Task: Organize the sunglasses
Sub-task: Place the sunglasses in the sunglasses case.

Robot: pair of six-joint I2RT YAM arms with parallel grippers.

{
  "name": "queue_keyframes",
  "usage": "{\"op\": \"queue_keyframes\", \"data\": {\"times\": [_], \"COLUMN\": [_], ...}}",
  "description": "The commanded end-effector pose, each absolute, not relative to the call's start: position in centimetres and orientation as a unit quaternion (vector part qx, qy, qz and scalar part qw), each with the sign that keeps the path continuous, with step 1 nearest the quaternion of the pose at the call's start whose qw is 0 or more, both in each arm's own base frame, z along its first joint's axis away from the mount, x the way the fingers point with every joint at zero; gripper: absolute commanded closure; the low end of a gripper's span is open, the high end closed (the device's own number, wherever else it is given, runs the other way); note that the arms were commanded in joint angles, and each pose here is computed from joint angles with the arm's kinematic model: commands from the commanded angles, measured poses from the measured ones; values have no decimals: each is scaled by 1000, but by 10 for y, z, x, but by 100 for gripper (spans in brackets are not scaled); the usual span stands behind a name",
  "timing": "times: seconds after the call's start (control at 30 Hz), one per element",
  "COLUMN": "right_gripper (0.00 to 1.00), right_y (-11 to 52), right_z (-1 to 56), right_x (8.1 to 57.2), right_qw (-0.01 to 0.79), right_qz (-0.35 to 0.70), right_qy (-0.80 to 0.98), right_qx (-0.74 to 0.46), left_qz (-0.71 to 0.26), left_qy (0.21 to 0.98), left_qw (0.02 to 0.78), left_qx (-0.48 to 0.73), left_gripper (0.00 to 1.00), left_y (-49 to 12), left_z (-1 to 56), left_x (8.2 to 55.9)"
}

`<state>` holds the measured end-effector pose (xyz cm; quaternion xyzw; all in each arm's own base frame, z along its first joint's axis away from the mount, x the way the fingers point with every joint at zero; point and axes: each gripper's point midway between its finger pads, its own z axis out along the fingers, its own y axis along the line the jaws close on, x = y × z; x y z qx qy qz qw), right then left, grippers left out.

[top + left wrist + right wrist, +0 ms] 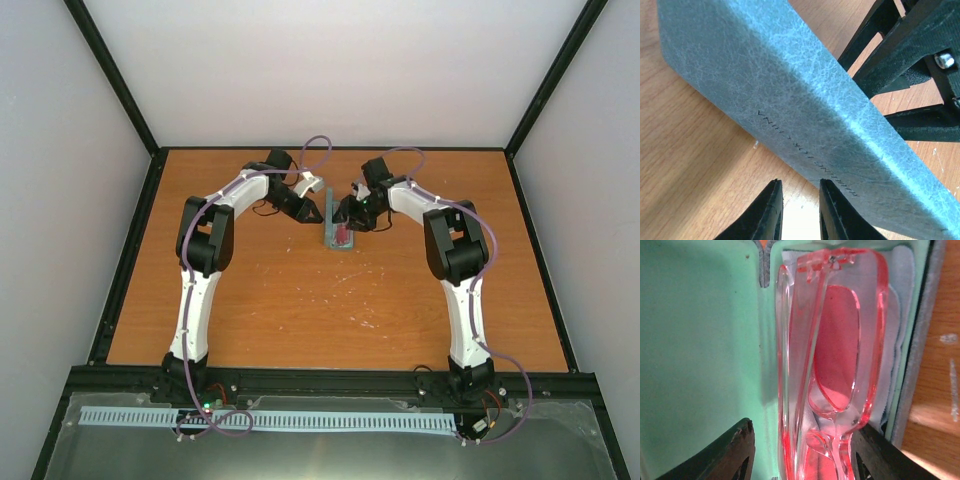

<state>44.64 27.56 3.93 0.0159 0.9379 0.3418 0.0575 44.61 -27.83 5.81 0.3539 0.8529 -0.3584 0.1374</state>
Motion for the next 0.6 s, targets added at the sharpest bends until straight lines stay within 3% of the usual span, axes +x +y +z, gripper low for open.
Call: {"op": "queue_keyframes", "data": {"times": [0.0, 0.4, 0.57], "right_gripper": [47, 45, 53], "right_y": [272, 264, 254], "right_z": [69, 96, 101], "right_x": [453, 464, 455], "right_qw": [92, 143, 149], "right_qz": [326, 307, 289], "right_qy": [941, 941, 946], "right_qx": [6, 2, 3], "left_qz": [-367, -367, -367], "left_qy": [843, 843, 843], "left_qw": [156, 157, 156], "left_qx": [361, 360, 360], "left_gripper": [77, 77, 77], "left_y": [-286, -286, -286], "left_z": [79, 78, 77], "left_x": [447, 447, 447]}}
